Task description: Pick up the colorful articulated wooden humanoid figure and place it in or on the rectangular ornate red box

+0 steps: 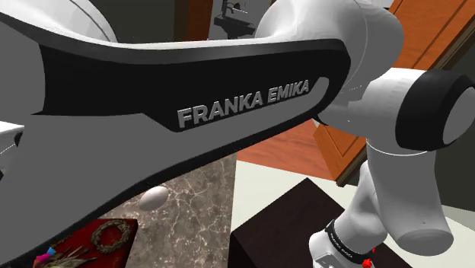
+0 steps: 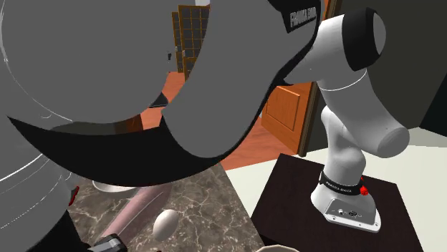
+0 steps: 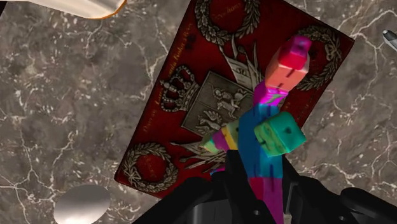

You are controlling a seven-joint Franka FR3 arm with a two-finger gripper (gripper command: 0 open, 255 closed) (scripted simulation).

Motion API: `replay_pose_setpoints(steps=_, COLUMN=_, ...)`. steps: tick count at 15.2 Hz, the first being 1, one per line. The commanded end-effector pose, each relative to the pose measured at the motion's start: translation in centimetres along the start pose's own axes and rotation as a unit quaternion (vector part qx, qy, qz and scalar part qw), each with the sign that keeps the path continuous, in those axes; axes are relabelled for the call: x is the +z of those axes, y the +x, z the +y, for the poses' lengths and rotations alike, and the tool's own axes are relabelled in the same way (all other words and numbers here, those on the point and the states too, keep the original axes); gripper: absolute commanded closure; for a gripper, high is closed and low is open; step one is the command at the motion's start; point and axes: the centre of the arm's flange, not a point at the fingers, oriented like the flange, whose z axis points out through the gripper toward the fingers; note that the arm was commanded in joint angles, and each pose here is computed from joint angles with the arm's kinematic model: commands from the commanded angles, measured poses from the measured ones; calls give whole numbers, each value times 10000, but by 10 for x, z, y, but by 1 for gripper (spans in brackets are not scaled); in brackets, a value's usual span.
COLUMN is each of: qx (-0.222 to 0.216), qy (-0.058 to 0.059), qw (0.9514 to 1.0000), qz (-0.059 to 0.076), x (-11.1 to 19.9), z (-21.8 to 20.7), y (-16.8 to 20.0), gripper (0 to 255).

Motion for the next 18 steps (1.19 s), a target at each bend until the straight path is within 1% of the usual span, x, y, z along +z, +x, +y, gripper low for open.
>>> replay_pose_setpoints(steps=1, qx=0, qy=3, qw=10000, qz=0, x=10, z=0, y=1, gripper=255)
replay_pose_setpoints(steps=4, qx=0, qy=3, qw=10000, qz=0, x=29, z=0, y=1, gripper=255)
replay_pose_setpoints(steps=12, qx=0, qy=3, qw=10000, qz=0, x=29, z=0, y=1, gripper=255)
replay_pose_setpoints(steps=13, qx=0, qy=3, qw=10000, qz=0, x=29, z=0, y=1, gripper=0)
replay_pose_setpoints(steps=18, qx=-1, qy=3, qw=10000, qz=0, x=29, z=0, y=1, gripper=0)
